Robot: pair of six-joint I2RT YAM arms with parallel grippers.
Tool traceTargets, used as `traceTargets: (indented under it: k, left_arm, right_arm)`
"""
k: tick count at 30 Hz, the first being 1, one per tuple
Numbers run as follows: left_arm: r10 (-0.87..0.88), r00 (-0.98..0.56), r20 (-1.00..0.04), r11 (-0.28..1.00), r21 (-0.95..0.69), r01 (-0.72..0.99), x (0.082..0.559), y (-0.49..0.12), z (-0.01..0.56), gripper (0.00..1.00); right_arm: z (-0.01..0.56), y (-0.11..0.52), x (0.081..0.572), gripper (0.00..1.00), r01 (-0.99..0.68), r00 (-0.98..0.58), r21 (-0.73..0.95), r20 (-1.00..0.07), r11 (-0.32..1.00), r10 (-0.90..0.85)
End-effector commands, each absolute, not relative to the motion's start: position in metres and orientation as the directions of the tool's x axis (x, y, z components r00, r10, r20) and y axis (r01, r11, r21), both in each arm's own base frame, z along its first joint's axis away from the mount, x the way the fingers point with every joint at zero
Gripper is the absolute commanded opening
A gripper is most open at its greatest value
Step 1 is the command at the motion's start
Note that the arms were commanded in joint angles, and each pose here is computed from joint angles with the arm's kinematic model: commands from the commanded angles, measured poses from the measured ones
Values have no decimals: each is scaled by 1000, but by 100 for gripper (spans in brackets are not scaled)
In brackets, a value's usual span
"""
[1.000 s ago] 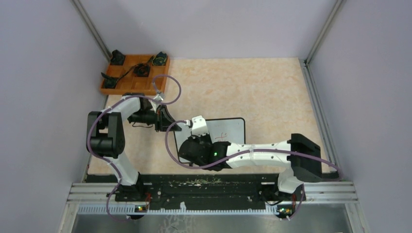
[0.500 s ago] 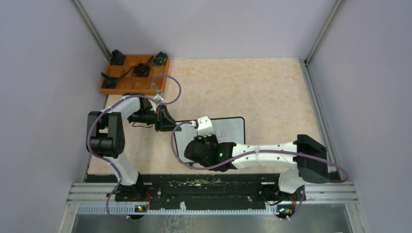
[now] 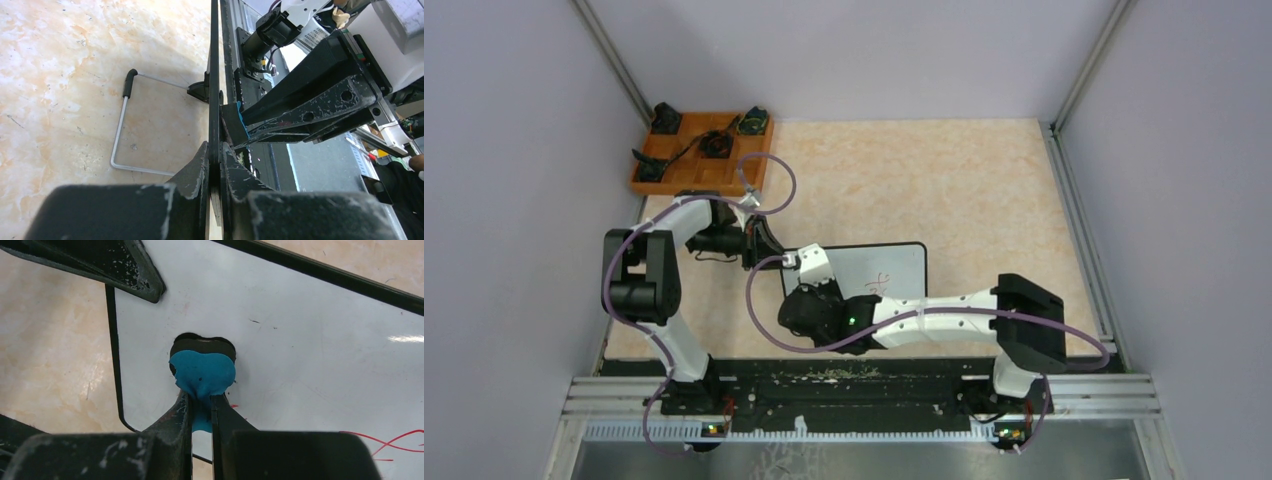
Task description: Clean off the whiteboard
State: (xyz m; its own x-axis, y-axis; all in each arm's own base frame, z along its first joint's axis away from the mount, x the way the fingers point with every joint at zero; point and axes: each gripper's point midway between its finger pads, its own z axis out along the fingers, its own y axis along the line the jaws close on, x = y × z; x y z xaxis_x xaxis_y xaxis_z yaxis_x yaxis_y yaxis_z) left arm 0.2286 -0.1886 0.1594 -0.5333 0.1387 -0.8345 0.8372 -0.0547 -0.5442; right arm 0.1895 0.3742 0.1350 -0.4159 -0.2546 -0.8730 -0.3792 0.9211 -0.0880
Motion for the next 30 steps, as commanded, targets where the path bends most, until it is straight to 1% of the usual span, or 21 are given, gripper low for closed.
traceTargets:
  k: [1,7,11,13,17,19,22,30]
  left_arm:
    - [220,-493,-841,-72,-518,852,223,-188,145,0]
    - [218,-495,-841,-72,-520,851,223,-188,145,0]
    - [218,-495,-841,-72,-519,851,222,-188,145,0]
    - [217,-496,-841,-72,-520,851,223,-188,145,0]
    - [219,-497,-840,-72,-521,850,222,-188,146,0]
    - [219,-497,-840,-72,-522,850,222,-188,146,0]
    - [218,-500,-838,-72,-525,848,222,-188,145,0]
    - [220,-501,-837,-72,-526,848,222,-189,146,0]
  right_arm:
    - [139,337,205,0,-265,-444,-81,-874,961,-196]
    - [150,270,209,0,-116,-440,-122,-883,986,-161]
    - [164,254,208,0,-76,-431,-125,-891,989,-146]
    - [167,260,208,0,-82,-430,-117,-892,990,-141]
    - [160,279,206,0,-69,-436,-170,-881,983,-183]
    - [158,298,206,0,-82,-438,-182,-877,980,-200]
    - [141,328,206,0,-132,-445,-215,-859,968,-251]
    - [135,386,196,0,-281,-447,-118,-862,952,-238]
